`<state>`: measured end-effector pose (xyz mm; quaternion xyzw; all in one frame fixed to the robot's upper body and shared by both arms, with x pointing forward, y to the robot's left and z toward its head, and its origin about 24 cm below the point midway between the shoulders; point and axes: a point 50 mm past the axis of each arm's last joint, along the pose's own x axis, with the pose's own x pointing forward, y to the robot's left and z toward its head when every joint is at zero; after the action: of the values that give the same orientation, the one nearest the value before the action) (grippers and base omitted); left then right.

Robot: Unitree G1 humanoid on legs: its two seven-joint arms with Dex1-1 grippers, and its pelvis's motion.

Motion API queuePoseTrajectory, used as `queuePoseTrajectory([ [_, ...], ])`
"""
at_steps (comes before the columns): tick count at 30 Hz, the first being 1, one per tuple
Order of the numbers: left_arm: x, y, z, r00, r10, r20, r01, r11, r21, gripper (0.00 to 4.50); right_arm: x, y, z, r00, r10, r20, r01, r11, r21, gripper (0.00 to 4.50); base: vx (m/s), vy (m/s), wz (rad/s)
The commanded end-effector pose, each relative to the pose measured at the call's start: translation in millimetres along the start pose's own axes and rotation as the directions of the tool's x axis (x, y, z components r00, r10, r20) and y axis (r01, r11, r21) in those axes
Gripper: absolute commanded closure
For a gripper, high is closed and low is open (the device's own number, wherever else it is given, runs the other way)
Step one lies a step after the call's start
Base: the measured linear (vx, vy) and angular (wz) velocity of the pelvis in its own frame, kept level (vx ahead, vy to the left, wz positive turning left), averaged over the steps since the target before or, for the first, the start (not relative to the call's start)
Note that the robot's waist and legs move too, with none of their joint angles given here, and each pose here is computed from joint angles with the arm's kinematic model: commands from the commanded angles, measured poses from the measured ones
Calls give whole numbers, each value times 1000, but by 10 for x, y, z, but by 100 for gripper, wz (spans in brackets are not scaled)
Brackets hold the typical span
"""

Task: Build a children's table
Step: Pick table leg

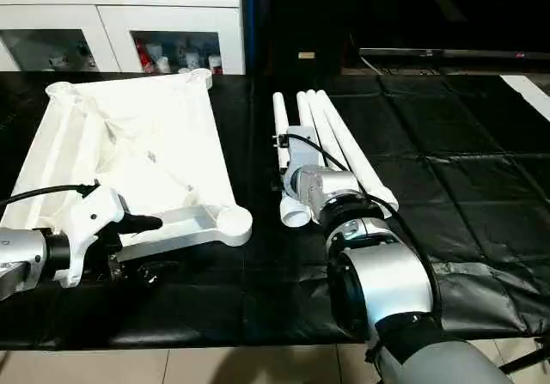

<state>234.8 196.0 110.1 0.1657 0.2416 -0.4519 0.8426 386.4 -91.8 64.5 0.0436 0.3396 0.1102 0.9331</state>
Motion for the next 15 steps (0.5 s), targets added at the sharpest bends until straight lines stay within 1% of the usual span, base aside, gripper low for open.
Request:
queuePoseTrajectory([
  [1, -23, -1, 48, 1000, 7, 2, -7, 1000, 25, 0, 17, -5, -99, 999, 7, -53, -6, 1000, 29, 155, 0, 0, 0],
  [3, -23, -1, 48, 1000, 7, 2, -7, 1000, 25, 0, 17, -5, -99, 999, 7, -53, -6, 1000, 29, 161, 0, 0, 0],
  [4, -21, -1, 48, 1000, 6, 1, -6, 1000, 26, 0, 16, -9, -96, 999, 7, -52, -5, 999, 34, 182, 0, 0, 0],
  [6, -19, -2, 50, 1000, 6, 1, -6, 1000, 26, 0, 16, -13, -93, 999, 6, -51, -4, 999, 38, 182, 0, 0, 0],
  [7, -16, -1, 53, 1000, 4, 0, -4, 1000, 27, 0, 15, -15, -88, 999, 6, -48, -4, 999, 43, 201, 0, 0, 0],
  [8, -16, -1, 53, 1000, 4, 0, -4, 1000, 27, 0, 15, -15, -88, 999, 6, -48, -4, 999, 43, 201, 0, 0, 0],
  [15, -13, 2, 57, 1000, 5, 2, -5, 1000, 27, 0, 15, -18, -76, 999, 4, -38, -2, 999, 51, 261, 0, 0, 0],
])
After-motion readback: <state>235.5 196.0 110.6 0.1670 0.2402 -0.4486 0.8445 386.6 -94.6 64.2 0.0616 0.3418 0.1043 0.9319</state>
